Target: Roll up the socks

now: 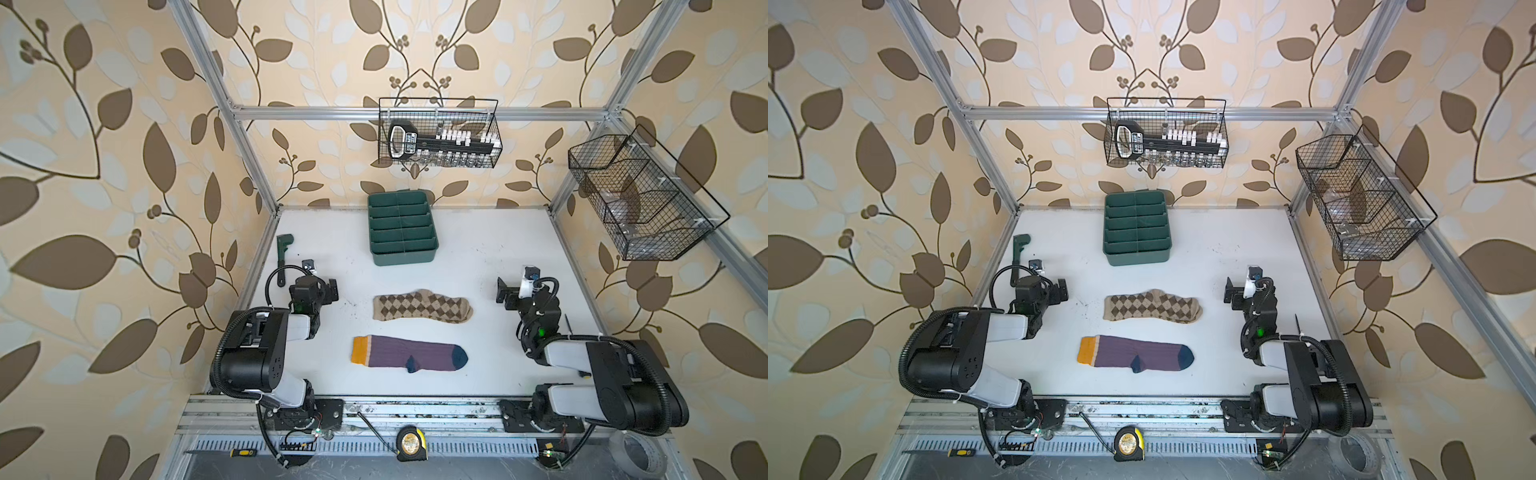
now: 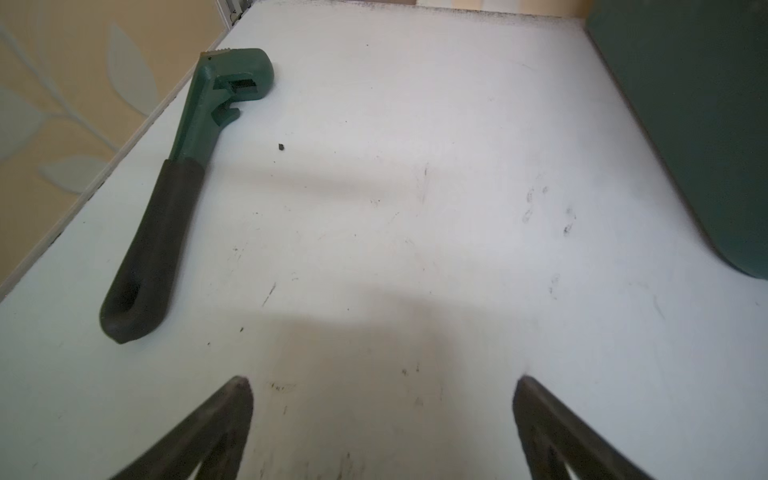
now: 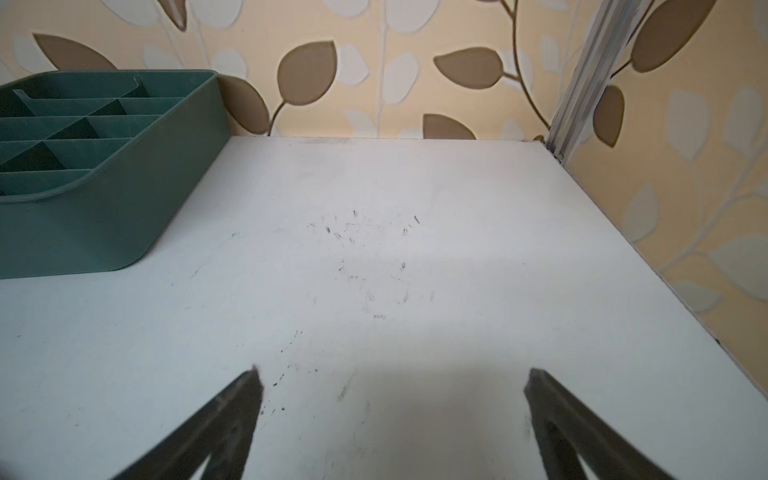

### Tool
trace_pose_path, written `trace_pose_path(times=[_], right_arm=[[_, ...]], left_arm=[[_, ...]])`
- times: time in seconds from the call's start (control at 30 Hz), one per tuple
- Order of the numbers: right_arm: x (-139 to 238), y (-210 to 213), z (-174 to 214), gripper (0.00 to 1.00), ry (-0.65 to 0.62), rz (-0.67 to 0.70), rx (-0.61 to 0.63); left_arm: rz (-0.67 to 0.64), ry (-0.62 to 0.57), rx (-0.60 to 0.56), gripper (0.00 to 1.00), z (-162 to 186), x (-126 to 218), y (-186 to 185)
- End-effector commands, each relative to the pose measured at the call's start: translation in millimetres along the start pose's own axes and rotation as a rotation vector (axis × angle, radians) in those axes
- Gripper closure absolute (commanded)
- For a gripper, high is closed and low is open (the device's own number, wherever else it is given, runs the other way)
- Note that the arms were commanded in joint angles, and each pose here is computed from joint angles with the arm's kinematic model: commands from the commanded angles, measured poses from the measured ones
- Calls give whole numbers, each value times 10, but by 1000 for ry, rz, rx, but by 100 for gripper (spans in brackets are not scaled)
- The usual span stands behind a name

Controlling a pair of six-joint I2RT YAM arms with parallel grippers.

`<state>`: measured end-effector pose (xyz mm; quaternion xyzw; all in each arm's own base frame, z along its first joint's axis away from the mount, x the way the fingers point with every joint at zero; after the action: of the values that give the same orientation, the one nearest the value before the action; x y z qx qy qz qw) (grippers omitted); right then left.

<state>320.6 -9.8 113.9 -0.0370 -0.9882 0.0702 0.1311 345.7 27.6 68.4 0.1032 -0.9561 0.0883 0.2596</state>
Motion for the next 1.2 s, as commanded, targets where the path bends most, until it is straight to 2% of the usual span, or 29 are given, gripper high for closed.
trace_pose_path(times=[0.0, 0.77, 0.83, 0.9, 0.97, 1.03, 1.1, 1.17], right_arm=[[-20, -15, -105, 0, -31, 9, -10], [-1, -49, -127, 0, -38, 15, -26], [55, -104, -214, 0, -52, 40, -37], [154, -170, -435, 0, -74, 55, -51], [287, -278, -742, 0, -129, 81, -120], [454, -438, -1076, 0, -181, 142, -234], [617, -680, -1257, 0, -164, 267, -412], [769, -921, -1280, 0, -99, 416, -571]], left_arm=[[30, -71, 14, 1, -223, 11, -67], [34, -81, 23, 1, -242, 23, -55], [8, -111, 34, 1, -370, 76, -31], [-67, -106, 65, 1, -640, 251, 37], [-108, -148, 135, 1, -959, 459, 74], [-53, -212, 184, 1, -1314, 693, -12], [31, -252, 254, 1, -1623, 900, -139], [82, -248, 410, 1, -1805, 1031, -204]])
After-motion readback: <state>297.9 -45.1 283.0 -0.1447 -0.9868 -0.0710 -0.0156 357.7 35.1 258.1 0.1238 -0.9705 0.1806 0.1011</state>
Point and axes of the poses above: each gripper's point midway between its finger pads, its own x axis back along the fingers, its own y axis along the line the jaws close on, z = x × y, the point moved 3 cm from there along x, back along the fingers, and after that the axes turned 6 degrees about x, right-handed, at the moved point
